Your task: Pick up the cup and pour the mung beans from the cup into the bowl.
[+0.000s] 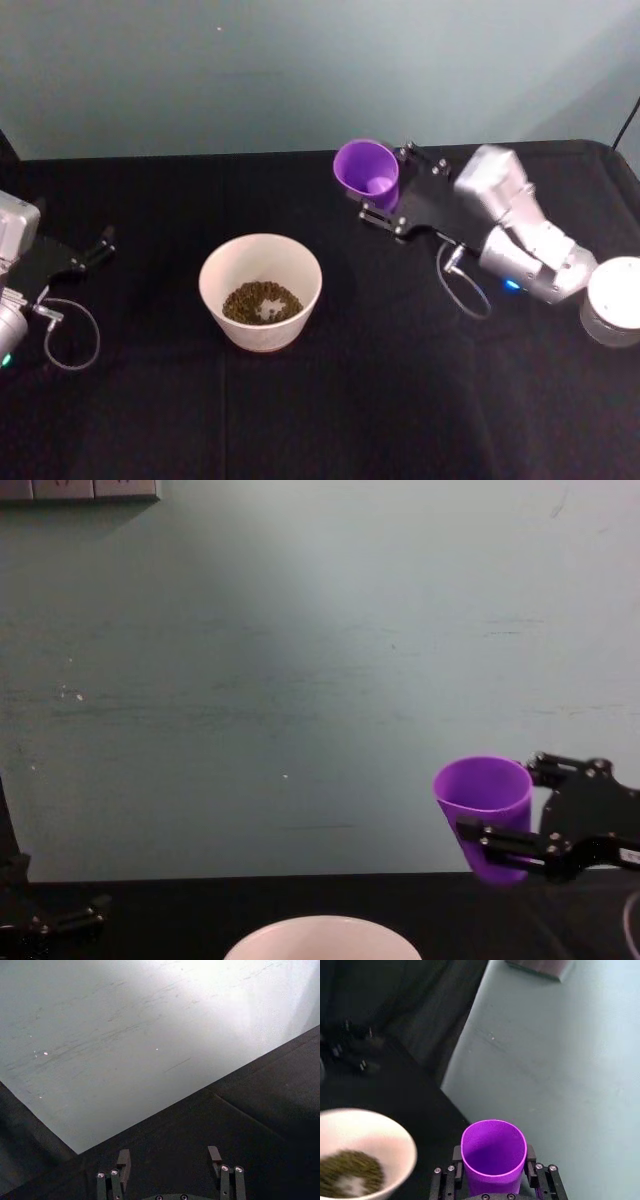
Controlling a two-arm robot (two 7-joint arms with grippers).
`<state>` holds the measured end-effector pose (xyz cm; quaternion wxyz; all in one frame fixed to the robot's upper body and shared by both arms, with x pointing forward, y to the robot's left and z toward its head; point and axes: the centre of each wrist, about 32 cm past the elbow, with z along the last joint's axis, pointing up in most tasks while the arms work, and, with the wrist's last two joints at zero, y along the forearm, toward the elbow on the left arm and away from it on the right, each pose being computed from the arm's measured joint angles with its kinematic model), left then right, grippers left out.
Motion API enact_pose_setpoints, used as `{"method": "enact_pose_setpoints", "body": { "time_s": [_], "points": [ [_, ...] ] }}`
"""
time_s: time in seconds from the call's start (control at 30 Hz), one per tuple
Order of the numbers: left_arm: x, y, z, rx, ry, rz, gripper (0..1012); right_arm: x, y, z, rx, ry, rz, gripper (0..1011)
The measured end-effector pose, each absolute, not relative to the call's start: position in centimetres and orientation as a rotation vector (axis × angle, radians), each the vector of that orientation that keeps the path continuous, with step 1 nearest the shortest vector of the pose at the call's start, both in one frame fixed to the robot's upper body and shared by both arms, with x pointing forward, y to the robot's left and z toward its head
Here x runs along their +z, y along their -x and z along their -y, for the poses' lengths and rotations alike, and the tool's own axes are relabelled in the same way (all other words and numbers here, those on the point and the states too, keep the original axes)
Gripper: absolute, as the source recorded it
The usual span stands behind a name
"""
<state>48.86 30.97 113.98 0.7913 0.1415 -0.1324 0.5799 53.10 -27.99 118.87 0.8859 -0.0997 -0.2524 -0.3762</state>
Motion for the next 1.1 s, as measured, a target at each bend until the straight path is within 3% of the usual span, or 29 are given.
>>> {"method": "enact_pose_setpoints", "body": {
  "time_s": [0.17, 0.4, 1.1],
  "points": [
    [114.0, -48.9, -31.0, 1.248, -0.304, 0.285, 1000, 117.8, -53.0, 28.9, -0.778, 0.131, 0.271, 718],
    [114.0, -48.9, -31.0, 1.248, -0.304, 0.285, 1000, 116.7, -53.1, 29.1, -0.774, 0.131, 0.107, 717],
    [114.0, -48.9, -31.0, 1.248, -0.304, 0.285, 1000, 113.8, -52.9, 28.9, -0.754, 0.081, 0.077, 718]
  ]
}}
